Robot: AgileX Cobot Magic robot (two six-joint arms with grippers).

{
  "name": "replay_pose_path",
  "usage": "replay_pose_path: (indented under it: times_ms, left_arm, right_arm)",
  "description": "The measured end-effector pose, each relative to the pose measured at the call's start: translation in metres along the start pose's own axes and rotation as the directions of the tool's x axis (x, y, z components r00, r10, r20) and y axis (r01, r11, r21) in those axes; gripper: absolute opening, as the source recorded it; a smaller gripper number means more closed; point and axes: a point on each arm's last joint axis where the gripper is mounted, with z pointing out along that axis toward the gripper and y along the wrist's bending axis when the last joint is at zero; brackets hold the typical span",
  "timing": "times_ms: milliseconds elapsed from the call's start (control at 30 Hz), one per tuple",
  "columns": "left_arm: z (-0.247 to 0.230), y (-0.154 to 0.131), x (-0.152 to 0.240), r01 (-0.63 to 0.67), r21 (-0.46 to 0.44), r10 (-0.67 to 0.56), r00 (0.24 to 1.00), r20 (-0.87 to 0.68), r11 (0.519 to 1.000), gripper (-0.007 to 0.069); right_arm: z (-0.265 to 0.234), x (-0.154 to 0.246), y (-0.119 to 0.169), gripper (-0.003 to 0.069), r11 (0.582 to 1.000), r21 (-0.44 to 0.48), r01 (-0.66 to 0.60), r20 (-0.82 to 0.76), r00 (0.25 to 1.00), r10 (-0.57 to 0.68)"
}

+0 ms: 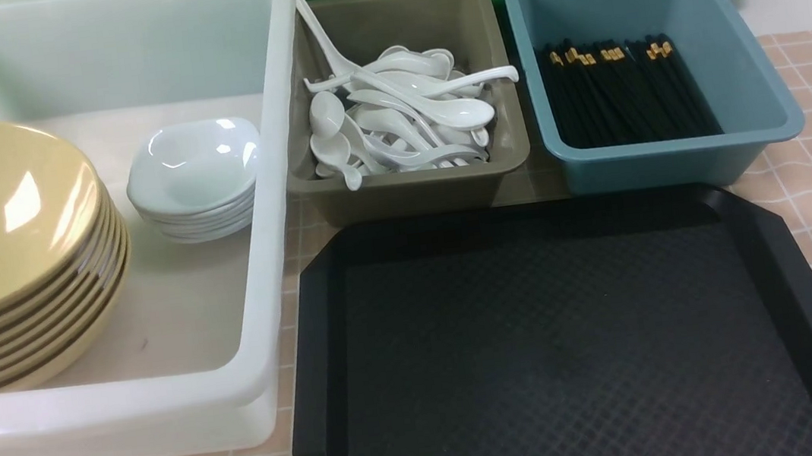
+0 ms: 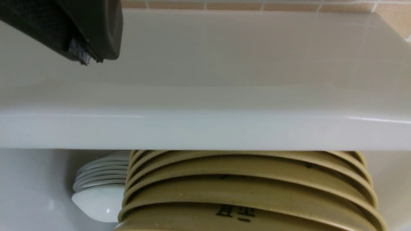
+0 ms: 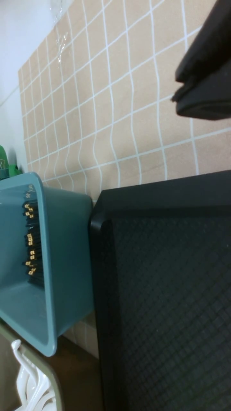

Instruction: On brown table put chopsticks spoon bowls plates into blue grey white boxes.

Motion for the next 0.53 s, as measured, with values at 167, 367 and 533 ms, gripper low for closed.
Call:
replay_pose_path:
  times_ms: [167,367,533]
  left_arm:
    - [0.0000,0.0000,0.0000,0.001,0.000,-0.001,1.000,0.000,1.000,0.0001]
    - [0.0000,0.0000,0.0000,0.001,0.000,-0.001,1.000,0.000,1.000,0.0001]
    - [0.0000,0.0000,0.0000,0.001,0.000,-0.001,1.000,0.000,1.000,0.0001]
  right_arm:
    - [0.0000,0.0000,0.0000,0.0111,1.000,0.000,0.000,0.000,1.000,0.000]
    - [0.0000,0.0000,0.0000,0.0120,1.000,0.000,0.000,0.000,1.000,0.000]
    - [0.0000,0.0000,0.0000,0.0125,1.000,0.000,0.000,0.000,1.000,0.000]
